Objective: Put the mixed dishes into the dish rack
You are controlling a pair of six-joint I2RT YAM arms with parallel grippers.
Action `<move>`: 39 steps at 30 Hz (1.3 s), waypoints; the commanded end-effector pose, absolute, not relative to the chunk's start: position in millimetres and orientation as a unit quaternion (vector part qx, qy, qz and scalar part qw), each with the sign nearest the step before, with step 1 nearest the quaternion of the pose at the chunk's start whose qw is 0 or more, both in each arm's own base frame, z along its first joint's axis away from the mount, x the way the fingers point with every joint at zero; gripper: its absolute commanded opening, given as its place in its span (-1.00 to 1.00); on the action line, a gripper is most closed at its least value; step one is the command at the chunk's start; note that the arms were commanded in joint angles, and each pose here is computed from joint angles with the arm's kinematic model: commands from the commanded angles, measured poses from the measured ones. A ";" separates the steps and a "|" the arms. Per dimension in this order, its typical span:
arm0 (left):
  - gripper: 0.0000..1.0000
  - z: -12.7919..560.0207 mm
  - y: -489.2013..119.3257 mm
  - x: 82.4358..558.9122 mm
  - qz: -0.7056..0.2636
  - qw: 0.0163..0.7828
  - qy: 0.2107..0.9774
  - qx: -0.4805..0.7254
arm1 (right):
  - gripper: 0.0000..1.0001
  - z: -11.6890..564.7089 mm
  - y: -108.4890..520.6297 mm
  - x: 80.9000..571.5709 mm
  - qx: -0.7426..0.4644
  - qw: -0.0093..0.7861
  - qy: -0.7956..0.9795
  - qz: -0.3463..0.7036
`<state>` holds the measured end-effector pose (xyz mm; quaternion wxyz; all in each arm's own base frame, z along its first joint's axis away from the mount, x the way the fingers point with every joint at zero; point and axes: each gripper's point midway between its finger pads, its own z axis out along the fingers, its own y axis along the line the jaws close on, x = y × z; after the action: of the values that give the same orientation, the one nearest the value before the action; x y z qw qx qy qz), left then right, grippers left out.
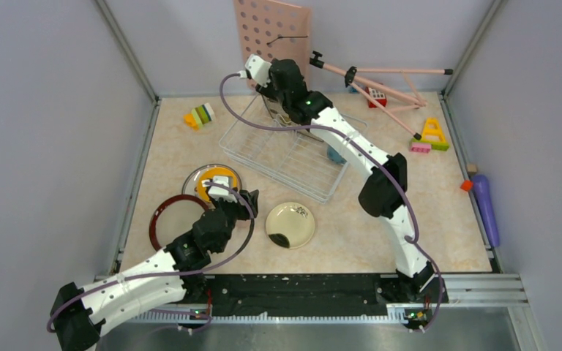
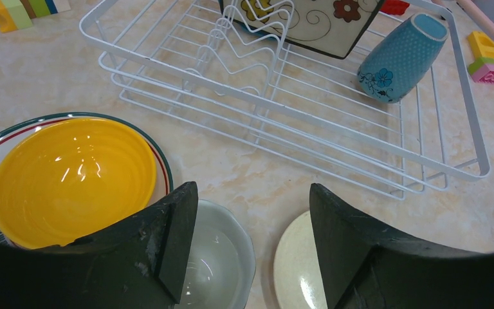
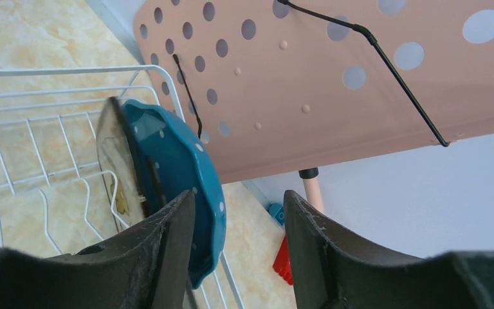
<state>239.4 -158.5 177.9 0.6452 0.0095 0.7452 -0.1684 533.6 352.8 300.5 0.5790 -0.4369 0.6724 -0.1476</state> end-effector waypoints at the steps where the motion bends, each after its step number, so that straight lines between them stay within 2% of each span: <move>1: 0.39 187.7 -158.7 242.1 -0.175 0.654 0.736 -0.001 | 0.00 336.2 356.4 534.4 -0.403 0.621 0.656 -0.145; 3: 0.39 187.7 -159.0 242.0 -0.175 0.654 0.736 -0.001 | 0.02 332.5 355.7 535.0 -0.403 0.618 0.660 -0.143; 9: 0.39 186.8 -158.9 242.3 -0.174 0.654 0.737 0.000 | 0.28 331.9 353.0 526.3 -0.400 0.608 0.677 -0.112; 13: 0.40 185.8 -159.6 242.9 -0.172 0.653 0.738 0.001 | 0.31 361.2 355.1 506.3 -0.395 0.625 0.671 -0.060; 20: 0.40 186.3 -159.3 243.0 -0.171 0.653 0.738 0.000 | 0.32 387.3 337.5 473.1 -0.393 0.633 0.666 -0.032; 26: 0.40 187.0 -159.8 242.5 -0.174 0.653 0.737 0.001 | 0.32 352.5 305.5 447.2 -0.408 0.579 0.706 -0.007; 32: 0.40 185.5 -160.6 242.1 -0.175 0.652 0.738 0.003 | 0.35 318.6 263.6 446.6 -0.389 0.574 0.720 0.006; 39: 0.40 183.7 -164.0 243.1 -0.175 0.648 0.741 0.008 | 0.35 278.3 257.6 452.0 -0.406 0.541 0.736 0.016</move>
<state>239.9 -160.6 171.6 0.6386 0.0167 0.7518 -0.1631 448.2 244.3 262.0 0.5102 -0.4074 0.7573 -0.0166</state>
